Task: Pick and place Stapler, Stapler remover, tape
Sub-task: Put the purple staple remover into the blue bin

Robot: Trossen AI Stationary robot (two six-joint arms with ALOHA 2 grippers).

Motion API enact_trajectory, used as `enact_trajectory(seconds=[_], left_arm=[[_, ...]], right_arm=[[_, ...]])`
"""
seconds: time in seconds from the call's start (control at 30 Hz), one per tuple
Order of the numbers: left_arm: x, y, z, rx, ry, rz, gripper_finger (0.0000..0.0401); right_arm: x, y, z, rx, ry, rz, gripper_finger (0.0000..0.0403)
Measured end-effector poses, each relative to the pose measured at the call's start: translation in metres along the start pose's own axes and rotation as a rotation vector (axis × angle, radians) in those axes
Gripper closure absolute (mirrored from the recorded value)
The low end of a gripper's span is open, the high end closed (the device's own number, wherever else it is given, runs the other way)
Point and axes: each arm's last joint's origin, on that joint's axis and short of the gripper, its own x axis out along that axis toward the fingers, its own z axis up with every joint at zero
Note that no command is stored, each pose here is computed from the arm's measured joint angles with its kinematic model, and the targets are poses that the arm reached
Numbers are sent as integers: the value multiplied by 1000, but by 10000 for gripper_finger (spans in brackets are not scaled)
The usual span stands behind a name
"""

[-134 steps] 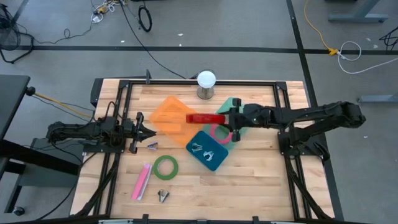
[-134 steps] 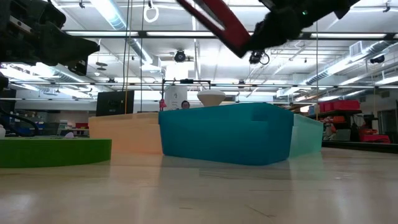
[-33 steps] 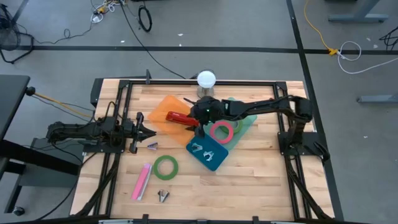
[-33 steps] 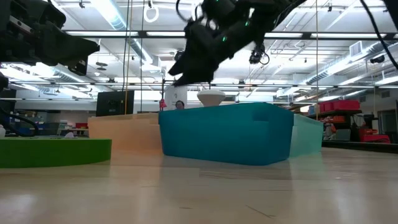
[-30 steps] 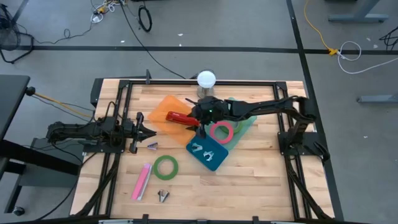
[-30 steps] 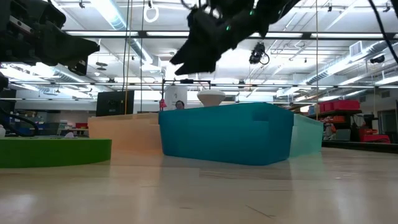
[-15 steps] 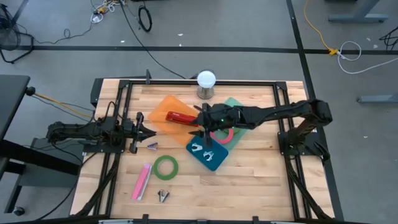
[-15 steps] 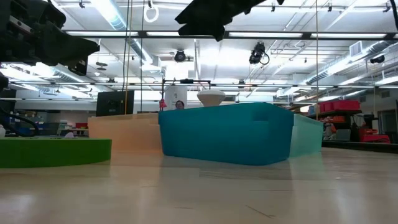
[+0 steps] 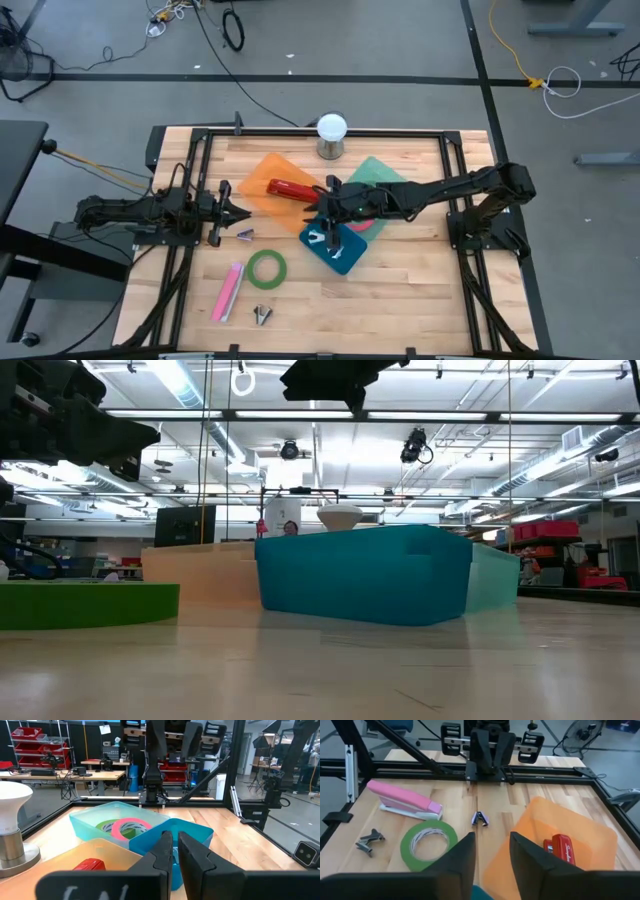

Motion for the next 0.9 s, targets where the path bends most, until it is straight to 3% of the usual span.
enact_trajectory(seconds=[0.23,0.5,0.63,0.9], left_arm=[[0,0,0,0,0,0,369],[0,0,0,0,0,0,369],[0,0,0,0,2,0,369],[0,0,0,0,2,0,369]], right_arm=[[4,0,-7,46,-35,8,316],[7,8,-44,80,-172,146,368],[-5,9,-64,72,-145,157,396],[-44,7,-105,66,-131,161,401]])
